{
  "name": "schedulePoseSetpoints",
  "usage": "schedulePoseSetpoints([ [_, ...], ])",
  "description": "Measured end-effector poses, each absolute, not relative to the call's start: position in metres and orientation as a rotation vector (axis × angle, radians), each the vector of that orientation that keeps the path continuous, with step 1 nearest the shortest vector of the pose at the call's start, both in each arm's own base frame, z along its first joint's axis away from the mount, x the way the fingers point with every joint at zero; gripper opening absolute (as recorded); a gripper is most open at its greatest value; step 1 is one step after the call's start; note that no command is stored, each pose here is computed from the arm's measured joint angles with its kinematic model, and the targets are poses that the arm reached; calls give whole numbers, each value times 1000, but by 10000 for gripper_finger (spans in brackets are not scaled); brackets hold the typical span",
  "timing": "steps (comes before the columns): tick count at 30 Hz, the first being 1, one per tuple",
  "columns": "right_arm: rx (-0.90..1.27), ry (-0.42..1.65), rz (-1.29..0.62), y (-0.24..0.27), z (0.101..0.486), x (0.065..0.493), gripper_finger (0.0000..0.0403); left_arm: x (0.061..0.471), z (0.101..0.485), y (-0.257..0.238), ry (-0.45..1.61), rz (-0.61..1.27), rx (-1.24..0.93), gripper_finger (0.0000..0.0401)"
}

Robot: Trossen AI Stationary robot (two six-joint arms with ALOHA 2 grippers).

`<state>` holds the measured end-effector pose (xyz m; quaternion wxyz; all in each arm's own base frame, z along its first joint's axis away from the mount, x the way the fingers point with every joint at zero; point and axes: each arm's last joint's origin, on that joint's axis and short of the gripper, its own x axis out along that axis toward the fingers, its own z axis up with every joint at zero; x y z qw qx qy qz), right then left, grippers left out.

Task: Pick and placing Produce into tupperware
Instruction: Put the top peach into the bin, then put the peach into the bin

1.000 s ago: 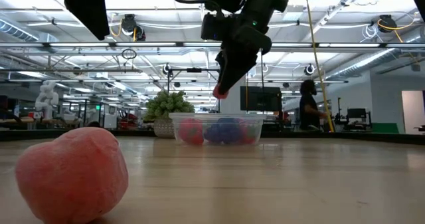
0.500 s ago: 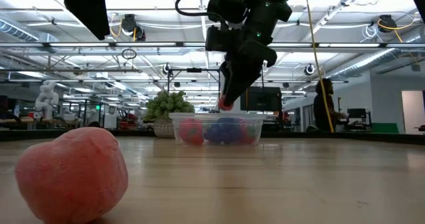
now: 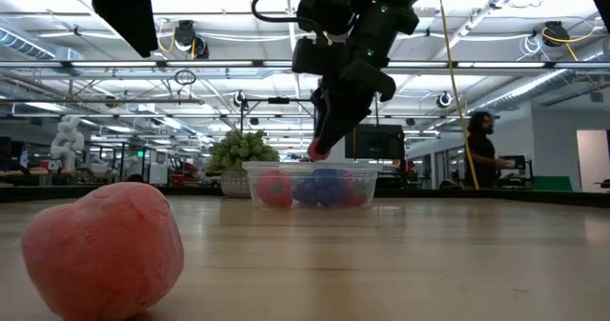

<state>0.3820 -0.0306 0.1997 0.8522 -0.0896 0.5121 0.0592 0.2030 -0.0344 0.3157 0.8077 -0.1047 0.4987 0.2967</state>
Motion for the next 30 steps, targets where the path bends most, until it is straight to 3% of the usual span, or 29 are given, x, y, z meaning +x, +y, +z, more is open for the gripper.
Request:
schedulePoseSetpoints([
  [17,-171,1073,118,-30,200,382,98,203,316,-34,1067,634,-224,257],
  [30,-182,1088,128,-30,199,381,175,203,316,-34,1067,634,-223,257],
])
